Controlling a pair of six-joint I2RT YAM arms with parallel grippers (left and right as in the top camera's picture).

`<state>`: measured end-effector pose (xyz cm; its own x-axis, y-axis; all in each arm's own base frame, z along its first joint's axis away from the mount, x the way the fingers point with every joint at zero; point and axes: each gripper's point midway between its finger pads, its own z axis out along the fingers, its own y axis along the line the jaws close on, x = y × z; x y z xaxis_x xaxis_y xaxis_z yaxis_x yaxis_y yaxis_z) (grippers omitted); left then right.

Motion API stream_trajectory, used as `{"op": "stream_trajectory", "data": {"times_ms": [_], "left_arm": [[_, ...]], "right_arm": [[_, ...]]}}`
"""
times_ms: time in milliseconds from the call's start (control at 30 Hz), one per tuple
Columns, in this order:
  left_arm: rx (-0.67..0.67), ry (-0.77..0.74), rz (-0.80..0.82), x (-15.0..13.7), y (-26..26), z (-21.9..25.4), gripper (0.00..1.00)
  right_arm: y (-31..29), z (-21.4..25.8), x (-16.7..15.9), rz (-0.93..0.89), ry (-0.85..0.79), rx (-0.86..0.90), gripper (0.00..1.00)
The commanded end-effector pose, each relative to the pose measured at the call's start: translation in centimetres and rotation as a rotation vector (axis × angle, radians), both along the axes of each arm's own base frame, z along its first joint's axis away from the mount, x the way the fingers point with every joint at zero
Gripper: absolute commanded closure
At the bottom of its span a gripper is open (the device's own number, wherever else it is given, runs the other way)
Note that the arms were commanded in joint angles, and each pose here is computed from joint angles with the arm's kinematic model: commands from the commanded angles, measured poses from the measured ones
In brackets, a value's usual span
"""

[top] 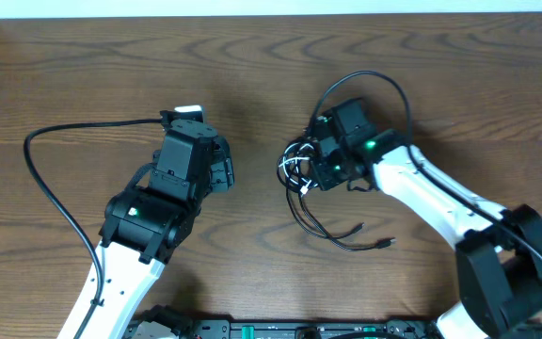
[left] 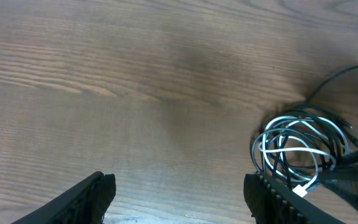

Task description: Untangle cables

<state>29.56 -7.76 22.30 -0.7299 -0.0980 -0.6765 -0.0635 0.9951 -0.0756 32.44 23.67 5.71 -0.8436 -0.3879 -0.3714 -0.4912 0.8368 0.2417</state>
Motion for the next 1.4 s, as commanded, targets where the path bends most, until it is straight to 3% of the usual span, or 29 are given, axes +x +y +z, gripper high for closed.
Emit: {"op": "stream_trajectory", "data": {"times_ms": [0,67,167,200,233,300,467,700,933,1067,1267,1367], "left_arm": [[0.005,0.007,-0.024,-0.1,-0.1,-0.1,0.28],[-0.003,0.01,-0.031,-0.1,-0.3,-0.1,0.28],[-0.007,0.011,-0.035,-0.1,-0.4,-0.1,0.28],[-0.007,0.012,-0.036,-0.1,-0.4,-0.1,0.28],[-0.007,0.012,-0.036,-0.1,-0.4,-0.1,0.28],[-0.007,0.012,-0.035,-0.1,-0.4,-0.1,0.28],[-0.007,0.012,-0.036,-0.1,-0.4,-0.1,0.28],[-0.007,0.011,-0.036,-0.1,-0.4,-0.1,0.28],[-0.007,0.012,-0.036,-0.1,-0.4,-0.1,0.28],[-0.008,0.011,-0.035,-0.1,-0.4,-0.1,0.28],[-0.01,0.011,-0.038,-0.1,-0.5,-0.1,0.28],[-0.03,0.002,-0.052,0.0,-0.9,0.1,0.27]], "right_arm": [[1.6,-1.3,-0.3,0.056,0.004,0.005,0.53],[2.2,-2.0,0.0,0.064,-0.004,0.01,0.36],[2.6,-2.4,0.4,0.076,-0.021,0.015,0.33],[2.7,-2.5,0.6,0.081,-0.03,0.018,0.4],[2.8,-2.4,0.8,0.082,-0.039,0.022,0.54],[3.0,-2.2,1.1,0.082,-0.052,0.03,0.98],[2.9,0.1,1.6,0.072,-0.065,0.038,0.99],[1.6,13.9,2.5,0.187,-0.195,0.022,0.99],[0.8,27.3,3.7,0.16,-0.518,0.085,0.99],[1.0,28.2,3.1,0.154,-0.521,0.119,0.99],[0.8,23.9,2.1,0.18,-0.37,0.055,0.99],[2.6,24.5,0.3,0.334,-0.361,0.145,0.99]]}}
